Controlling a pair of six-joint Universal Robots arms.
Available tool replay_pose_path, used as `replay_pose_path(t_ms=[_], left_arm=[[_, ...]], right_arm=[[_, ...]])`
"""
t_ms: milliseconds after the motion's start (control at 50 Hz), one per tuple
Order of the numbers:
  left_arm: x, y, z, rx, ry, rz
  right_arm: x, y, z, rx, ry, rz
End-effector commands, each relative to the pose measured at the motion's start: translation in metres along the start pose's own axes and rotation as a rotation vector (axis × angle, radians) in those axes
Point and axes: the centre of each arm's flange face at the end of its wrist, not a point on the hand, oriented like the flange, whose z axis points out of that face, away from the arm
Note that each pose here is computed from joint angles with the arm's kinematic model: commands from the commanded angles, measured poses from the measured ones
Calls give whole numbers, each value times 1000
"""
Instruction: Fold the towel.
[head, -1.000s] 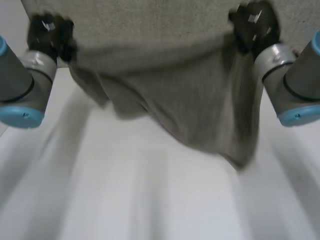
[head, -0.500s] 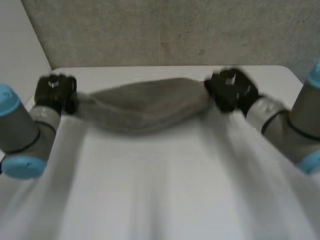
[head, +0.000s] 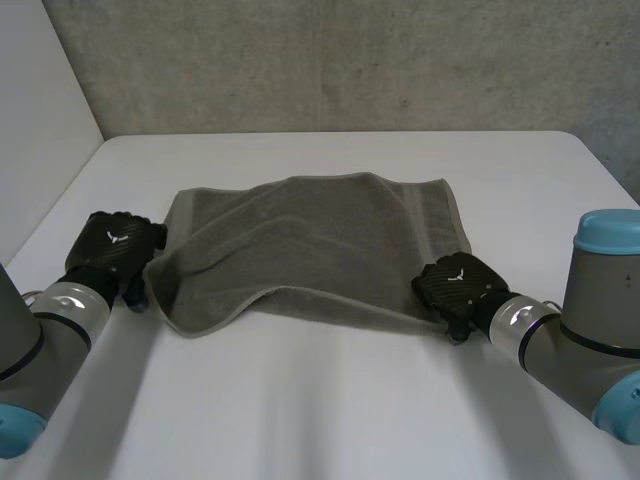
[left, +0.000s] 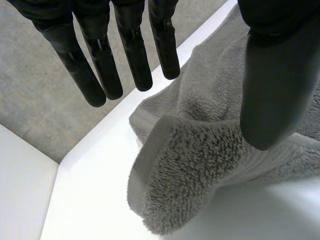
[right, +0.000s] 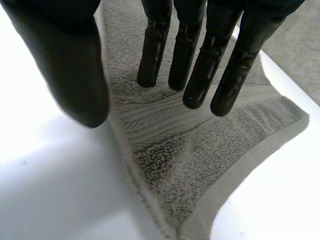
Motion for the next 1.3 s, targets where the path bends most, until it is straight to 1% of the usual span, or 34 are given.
replay_pose_path(t_ms=[20, 180, 280, 380, 600, 840, 940, 980, 1060, 1100, 1180, 1200, 1300], left_arm=[[-1, -2, 0, 12, 6, -1], [7, 3, -3, 20, 67, 29], [5, 9, -3, 28, 111, 89], [6, 8, -3, 46, 137, 122], [2, 4, 6, 72, 123, 134], [0, 5, 22, 67, 132, 131], [2, 6, 23, 57, 164, 126], [4, 7, 23, 39, 196, 119], [6, 7, 20, 12, 227, 129], [7, 8, 18, -5, 243, 139], [10, 12, 11, -51, 283, 201], [9, 13, 10, -59, 288, 223], [7, 16, 9, -68, 285, 264]], right_arm=[[4, -7, -10, 42, 37, -9], [18, 3, -17, 21, 93, 16], [23, 18, -24, -31, 109, 54], [25, 29, -27, -57, 118, 80], [38, 33, -19, -16, 172, 114], [39, 38, -4, -17, 152, 182], [40, 40, 0, -23, 148, 187], [41, 40, 1, -22, 151, 185], [44, 38, 3, -16, 158, 183], [45, 38, 3, -16, 162, 182], [47, 38, 6, -15, 168, 184], [46, 39, 7, -20, 165, 186], [46, 42, 11, -27, 161, 189]])
